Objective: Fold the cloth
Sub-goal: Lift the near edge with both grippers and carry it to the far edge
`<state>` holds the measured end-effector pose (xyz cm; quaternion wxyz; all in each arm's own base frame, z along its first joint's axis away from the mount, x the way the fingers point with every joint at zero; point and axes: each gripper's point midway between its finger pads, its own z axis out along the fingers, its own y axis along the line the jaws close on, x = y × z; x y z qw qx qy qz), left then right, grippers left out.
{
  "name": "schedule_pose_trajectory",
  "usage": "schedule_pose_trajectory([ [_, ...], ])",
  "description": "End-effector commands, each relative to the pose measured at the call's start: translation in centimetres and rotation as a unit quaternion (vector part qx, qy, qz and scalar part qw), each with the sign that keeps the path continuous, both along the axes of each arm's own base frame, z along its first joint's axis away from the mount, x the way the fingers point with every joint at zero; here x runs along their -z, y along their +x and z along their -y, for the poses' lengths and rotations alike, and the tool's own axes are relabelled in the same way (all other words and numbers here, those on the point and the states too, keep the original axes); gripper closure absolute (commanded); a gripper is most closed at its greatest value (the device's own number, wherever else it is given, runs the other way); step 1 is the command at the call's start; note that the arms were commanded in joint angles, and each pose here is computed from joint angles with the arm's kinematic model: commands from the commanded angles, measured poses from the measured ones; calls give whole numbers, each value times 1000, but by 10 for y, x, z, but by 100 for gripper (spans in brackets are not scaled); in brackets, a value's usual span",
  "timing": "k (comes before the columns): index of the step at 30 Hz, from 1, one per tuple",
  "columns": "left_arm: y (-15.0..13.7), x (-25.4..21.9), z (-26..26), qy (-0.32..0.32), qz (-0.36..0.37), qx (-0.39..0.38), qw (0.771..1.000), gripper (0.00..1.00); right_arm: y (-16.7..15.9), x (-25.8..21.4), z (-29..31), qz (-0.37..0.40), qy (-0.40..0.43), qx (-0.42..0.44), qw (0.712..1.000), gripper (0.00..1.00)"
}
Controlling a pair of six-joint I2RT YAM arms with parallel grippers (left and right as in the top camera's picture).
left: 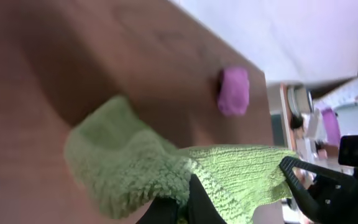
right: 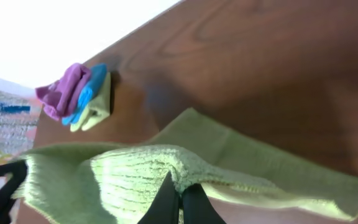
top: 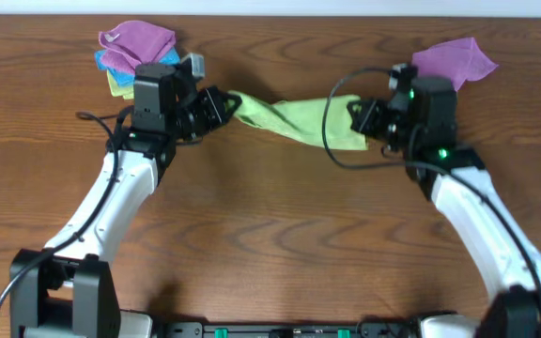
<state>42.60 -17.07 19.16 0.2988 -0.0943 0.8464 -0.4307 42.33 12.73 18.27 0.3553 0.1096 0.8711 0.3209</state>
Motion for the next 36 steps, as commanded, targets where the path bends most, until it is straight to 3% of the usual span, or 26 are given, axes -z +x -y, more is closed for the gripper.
schedule_pose_trajectory([
  [1,34,-18,-5,12,36,-28,999,94,27,-10,5,23,-17,-2,1000,99],
  [9,102,-50,-1,-4,63,-11,998,94,87,-44,14,73,-32,4,997,99],
  [20,135,-79,-25,5,101,-18,995,94,120,-83,39,119,-45,25,992,99],
  [26,120,-72,-15,-1,80,25,996,94,114,-69,35,96,-59,8,994,99],
  [36,34,10,-29,115,-45,170,978,94,24,13,22,-102,-125,-122,979,99],
])
